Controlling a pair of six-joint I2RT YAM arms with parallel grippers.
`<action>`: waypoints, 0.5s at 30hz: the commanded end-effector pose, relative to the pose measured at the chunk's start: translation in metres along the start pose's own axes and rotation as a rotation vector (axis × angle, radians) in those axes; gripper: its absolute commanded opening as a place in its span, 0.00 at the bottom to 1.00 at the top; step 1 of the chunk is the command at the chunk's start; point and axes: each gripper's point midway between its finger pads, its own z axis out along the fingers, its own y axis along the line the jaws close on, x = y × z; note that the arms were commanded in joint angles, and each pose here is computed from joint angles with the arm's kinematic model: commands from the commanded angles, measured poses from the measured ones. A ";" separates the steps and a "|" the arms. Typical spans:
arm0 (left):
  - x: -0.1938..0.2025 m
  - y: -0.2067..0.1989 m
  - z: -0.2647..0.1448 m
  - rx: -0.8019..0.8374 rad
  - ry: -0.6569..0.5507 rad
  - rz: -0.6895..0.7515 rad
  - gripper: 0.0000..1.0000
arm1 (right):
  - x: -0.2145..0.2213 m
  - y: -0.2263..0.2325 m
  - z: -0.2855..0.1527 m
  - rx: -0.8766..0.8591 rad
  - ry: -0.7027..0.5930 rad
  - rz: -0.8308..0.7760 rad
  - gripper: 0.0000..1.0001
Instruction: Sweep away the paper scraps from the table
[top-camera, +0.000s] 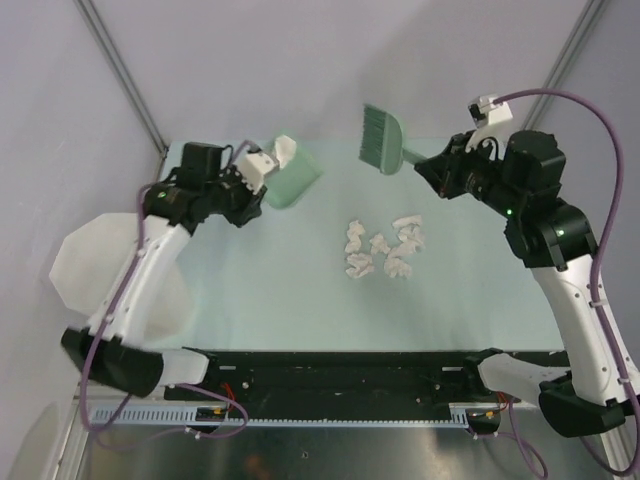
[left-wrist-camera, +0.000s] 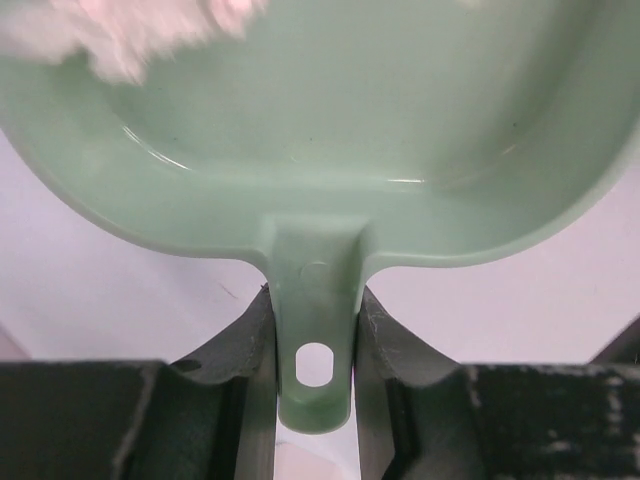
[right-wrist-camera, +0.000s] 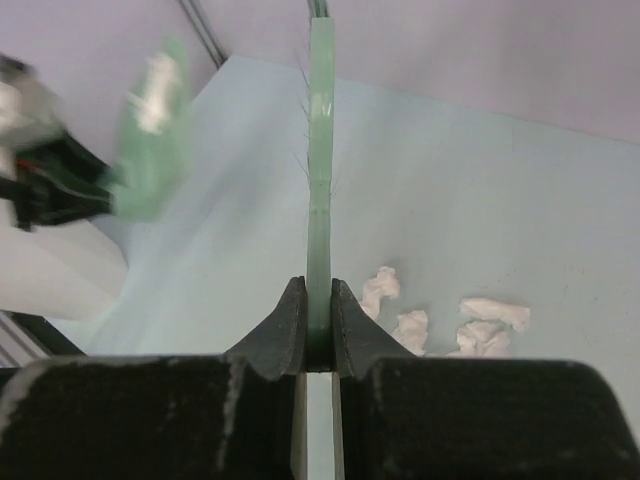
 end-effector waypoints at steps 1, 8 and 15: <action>-0.048 0.014 -0.080 -0.197 -0.213 -0.100 0.00 | 0.036 -0.005 0.029 -0.043 0.096 0.049 0.00; -0.030 0.054 -0.171 -0.538 -0.290 -0.219 0.00 | 0.068 0.000 0.045 -0.104 0.178 0.086 0.00; 0.028 0.055 -0.229 -0.734 -0.129 -0.253 0.00 | 0.093 0.012 0.051 -0.149 0.253 0.073 0.00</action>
